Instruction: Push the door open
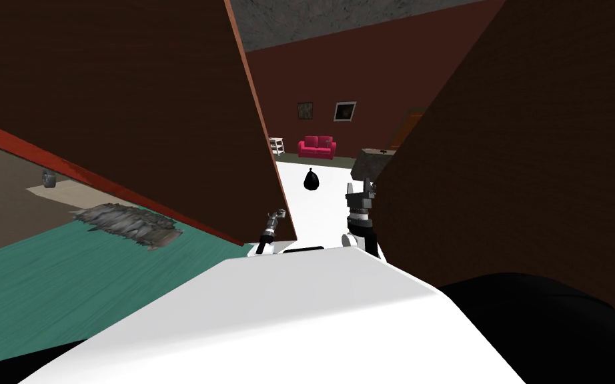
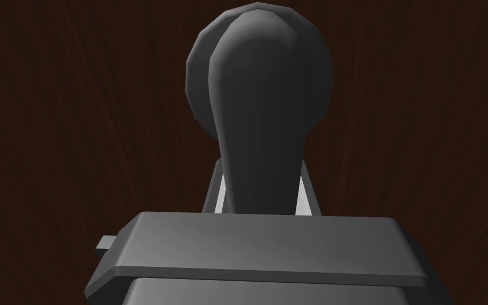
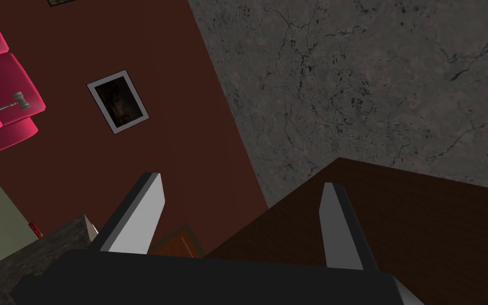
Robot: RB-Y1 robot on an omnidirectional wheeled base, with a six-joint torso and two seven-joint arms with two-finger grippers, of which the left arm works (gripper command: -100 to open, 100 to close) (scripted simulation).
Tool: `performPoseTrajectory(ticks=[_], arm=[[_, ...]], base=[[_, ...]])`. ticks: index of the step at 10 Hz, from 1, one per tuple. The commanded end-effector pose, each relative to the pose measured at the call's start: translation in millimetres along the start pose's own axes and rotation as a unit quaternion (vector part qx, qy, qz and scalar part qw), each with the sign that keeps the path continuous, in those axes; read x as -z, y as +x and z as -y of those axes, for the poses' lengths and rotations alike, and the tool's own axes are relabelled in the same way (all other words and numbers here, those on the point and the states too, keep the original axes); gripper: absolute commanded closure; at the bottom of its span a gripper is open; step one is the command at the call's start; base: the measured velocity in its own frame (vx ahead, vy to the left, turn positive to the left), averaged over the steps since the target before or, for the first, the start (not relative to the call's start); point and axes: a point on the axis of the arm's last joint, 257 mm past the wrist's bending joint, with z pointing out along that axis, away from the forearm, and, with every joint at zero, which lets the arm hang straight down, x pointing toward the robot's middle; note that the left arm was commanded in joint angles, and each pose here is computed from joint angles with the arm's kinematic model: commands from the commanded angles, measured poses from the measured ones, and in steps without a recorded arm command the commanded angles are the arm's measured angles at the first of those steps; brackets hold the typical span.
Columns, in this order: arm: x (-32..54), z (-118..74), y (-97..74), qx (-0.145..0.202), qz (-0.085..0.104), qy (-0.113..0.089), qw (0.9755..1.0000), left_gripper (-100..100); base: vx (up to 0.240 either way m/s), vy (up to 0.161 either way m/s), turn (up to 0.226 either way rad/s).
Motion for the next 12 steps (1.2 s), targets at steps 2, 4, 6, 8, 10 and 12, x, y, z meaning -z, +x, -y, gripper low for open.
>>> performPoseTrajectory(ticks=[2,4,6,8,10,12], arm=[[2.0,3.2,-23.8,-0.003,0.025,0.002,0.9997,100],[3.2,3.2,-37.3,-0.001,0.043,0.002,0.9991,100],[4.3,3.1,-46.0,0.001,0.057,0.002,0.9984,100],[5.5,2.8,-53.5,0.004,0.069,0.002,0.9976,100],[7.0,2.3,-61.0,0.007,0.082,0.002,0.9966,100],[8.2,1.8,-65.9,0.010,0.091,0.002,0.9958,100]], base=[[0.128,-0.091,0.064],[0.173,-0.128,0.094],[0.124,-0.091,0.058],[0.160,-0.105,0.067],[0.166,-0.113,0.069],[0.182,-0.088,0.063]])
